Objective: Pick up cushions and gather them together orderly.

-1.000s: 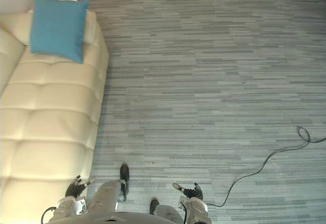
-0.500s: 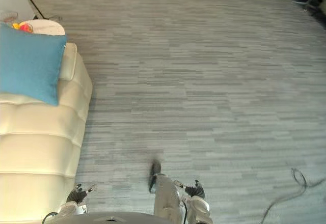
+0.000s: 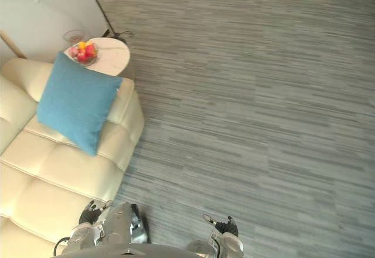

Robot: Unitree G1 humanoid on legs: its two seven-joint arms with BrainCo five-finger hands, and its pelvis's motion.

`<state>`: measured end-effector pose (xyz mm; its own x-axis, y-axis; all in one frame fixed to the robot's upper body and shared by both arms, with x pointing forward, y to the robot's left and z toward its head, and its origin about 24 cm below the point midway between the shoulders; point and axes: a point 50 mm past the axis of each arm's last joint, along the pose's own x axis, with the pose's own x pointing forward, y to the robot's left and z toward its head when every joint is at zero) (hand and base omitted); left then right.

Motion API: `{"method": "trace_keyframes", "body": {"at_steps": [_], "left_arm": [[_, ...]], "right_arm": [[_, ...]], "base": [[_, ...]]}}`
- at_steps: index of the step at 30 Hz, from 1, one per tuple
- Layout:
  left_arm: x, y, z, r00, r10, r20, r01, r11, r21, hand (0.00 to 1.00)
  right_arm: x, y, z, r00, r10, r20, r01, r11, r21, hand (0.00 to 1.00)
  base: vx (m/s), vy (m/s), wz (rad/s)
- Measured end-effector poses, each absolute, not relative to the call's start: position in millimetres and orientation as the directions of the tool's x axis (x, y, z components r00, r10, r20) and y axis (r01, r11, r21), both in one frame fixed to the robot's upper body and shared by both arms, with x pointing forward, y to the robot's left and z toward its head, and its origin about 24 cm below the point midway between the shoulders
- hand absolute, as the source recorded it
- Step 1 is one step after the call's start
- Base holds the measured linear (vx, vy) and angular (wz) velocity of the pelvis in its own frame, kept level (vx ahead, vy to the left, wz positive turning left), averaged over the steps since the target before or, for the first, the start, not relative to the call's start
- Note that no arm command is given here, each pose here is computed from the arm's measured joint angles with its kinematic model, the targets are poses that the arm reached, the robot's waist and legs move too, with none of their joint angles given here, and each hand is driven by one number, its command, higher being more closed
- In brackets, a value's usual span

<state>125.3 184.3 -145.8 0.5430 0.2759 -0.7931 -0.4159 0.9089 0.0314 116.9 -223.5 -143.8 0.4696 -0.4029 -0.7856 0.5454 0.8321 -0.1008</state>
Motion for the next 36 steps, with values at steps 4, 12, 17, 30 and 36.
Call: {"method": "trace_keyframes", "body": {"at_steps": [4, 12, 17, 30, 36], "left_arm": [[132, 198, -143, 0.556, 0.299, -0.775, -0.418, 0.907, 0.050, 0.00], [108, 206, -153, 0.464, 0.309, -0.830, -0.416, 0.903, 0.104, 0.00], [107, 202, -154, 0.455, 0.307, -0.836, -0.437, 0.895, 0.091, 0.00], [104, 183, -156, 0.426, 0.319, -0.847, -0.580, 0.815, 0.015, 0.00], [103, 185, -155, 0.439, 0.312, -0.843, -0.526, 0.849, 0.040, 0.00]], "right_arm": [[137, -207, -143, 0.497, -0.349, -0.794, 0.507, 0.860, -0.061, 0.00], [117, -209, -151, 0.454, -0.345, -0.821, 0.477, 0.873, -0.103, 0.00], [116, -218, -149, 0.456, -0.367, -0.811, 0.486, 0.866, -0.119, 0.00], [110, -222, -146, 0.462, -0.385, -0.799, 0.520, 0.848, -0.108, 0.00], [104, -223, -148, 0.440, -0.390, -0.809, 0.535, 0.837, -0.112, 0.00]], "base": [[0.49, 0.203, 0.41], [0.43, 0.103, 0.66], [0.34, -0.174, 0.83], [0.38, -0.302, 1.00], [0.15, 0.010, 0.91]]}}
